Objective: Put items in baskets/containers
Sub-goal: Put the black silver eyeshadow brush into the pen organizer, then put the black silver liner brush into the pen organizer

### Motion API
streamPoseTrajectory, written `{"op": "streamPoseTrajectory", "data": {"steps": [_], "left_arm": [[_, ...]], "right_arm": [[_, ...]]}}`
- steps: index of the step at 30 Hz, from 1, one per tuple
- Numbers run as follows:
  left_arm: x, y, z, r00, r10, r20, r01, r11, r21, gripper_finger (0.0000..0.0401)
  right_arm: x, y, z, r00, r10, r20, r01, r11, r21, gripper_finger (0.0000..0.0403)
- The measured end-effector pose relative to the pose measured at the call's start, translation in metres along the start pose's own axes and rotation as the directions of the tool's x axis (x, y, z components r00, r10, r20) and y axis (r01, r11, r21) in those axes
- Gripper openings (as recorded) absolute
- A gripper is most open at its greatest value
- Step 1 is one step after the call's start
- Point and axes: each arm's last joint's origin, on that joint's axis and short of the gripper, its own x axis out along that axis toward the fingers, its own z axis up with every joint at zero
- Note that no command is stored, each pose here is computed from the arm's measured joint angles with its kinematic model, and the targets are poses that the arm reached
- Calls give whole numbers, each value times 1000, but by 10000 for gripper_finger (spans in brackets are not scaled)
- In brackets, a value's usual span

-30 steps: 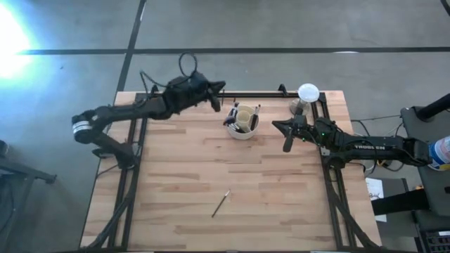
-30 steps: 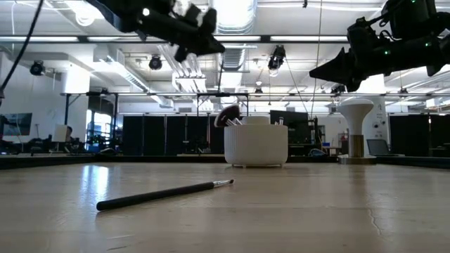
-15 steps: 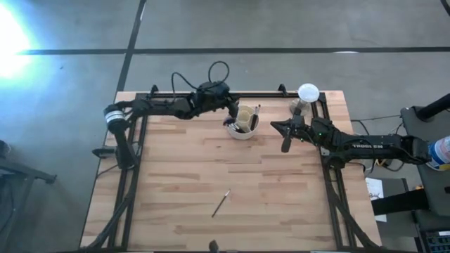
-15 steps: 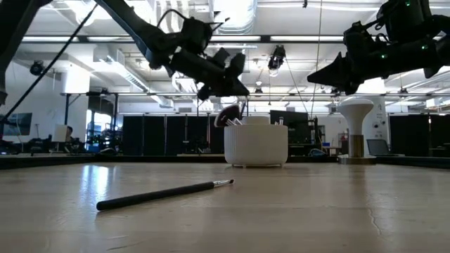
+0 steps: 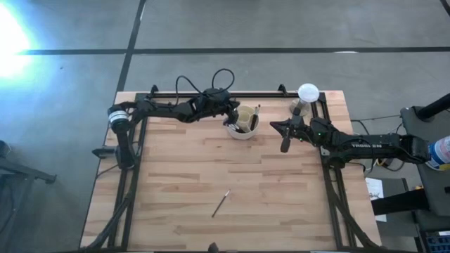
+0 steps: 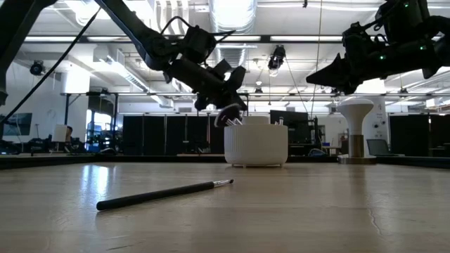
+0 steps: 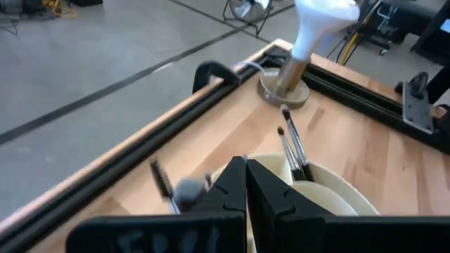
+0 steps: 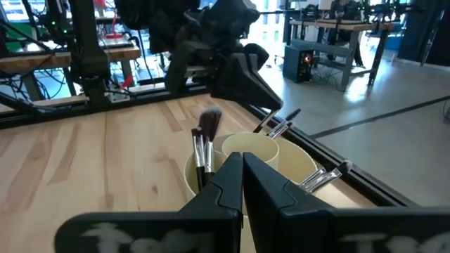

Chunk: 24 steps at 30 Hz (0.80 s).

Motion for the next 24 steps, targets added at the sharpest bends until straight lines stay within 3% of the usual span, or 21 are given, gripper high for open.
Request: {"op": "streamPoseTrajectory", "data": {"steps": [7,14,24], "left_arm": [[-1,-3,-7,999,7,-51,-9,999,-38,2],[-1,-4,-6,991,33,-129,-40,998,-49,31],[-14,-10,27,991,58,-119,-60,998,-8,62]], "right_arm": [[0,0,0,1000,1,0,-1,1000,-2,8],[0,0,0,1000,2,0,-2,1000,-2,8],[0,0,0,1000,2,-1,-2,1000,1,8]]}}
